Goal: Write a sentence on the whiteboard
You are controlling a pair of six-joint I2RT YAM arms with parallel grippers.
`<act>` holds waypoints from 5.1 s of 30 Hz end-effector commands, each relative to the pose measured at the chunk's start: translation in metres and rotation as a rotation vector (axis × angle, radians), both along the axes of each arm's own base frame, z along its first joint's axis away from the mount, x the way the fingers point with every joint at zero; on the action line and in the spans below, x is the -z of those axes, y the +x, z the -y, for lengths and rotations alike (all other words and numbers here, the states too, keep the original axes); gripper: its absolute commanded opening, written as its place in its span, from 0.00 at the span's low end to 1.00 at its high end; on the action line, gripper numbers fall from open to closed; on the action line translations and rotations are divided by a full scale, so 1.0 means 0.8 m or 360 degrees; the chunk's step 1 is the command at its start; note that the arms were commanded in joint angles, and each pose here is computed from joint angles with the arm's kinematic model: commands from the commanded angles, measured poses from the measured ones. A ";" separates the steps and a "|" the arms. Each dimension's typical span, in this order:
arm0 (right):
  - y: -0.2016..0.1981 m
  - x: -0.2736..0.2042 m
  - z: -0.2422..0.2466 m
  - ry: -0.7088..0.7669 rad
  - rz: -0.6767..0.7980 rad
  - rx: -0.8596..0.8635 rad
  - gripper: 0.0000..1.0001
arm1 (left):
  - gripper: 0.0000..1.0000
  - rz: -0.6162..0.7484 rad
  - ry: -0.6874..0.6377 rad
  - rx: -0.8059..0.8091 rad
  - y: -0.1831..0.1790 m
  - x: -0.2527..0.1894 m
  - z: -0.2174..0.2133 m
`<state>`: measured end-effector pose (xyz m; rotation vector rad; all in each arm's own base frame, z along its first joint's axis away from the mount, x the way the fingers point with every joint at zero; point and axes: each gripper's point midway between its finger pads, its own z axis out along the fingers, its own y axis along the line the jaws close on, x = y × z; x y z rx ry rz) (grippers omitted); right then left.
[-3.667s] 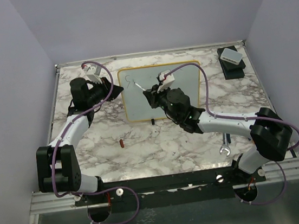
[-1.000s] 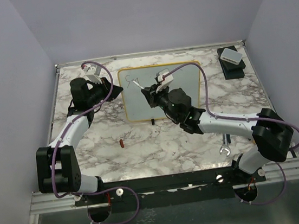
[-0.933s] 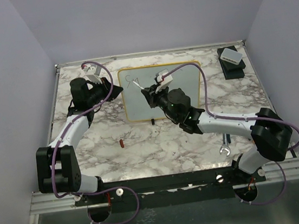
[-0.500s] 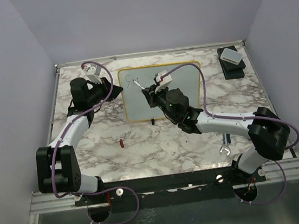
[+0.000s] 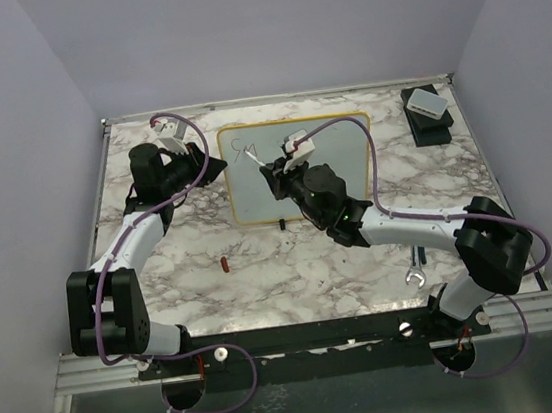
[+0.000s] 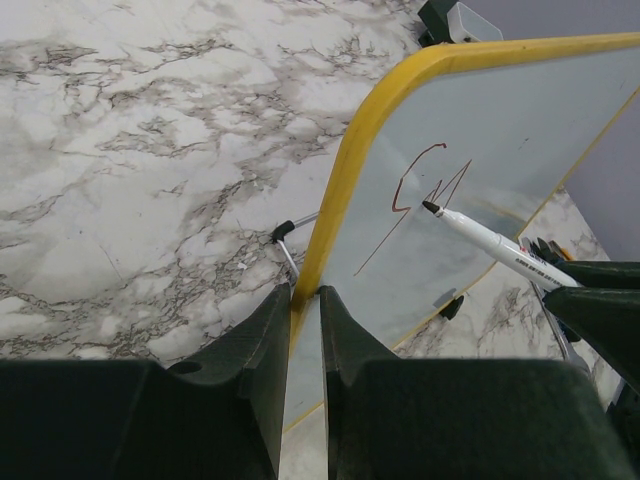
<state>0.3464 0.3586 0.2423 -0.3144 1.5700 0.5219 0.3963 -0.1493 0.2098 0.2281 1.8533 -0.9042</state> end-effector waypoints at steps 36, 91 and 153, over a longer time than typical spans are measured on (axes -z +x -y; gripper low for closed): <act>-0.028 -0.036 0.039 0.0059 0.0038 0.0022 0.01 | 0.18 0.0025 0.0003 0.0022 -0.007 -0.005 0.001; -0.033 -0.013 0.052 0.0012 0.0045 -0.0071 0.01 | 0.18 0.0027 0.0003 0.0023 -0.007 -0.005 0.001; 0.018 -0.034 0.077 -0.0122 0.0177 0.0255 0.01 | 0.17 0.0030 0.0001 0.0035 -0.009 -0.006 0.002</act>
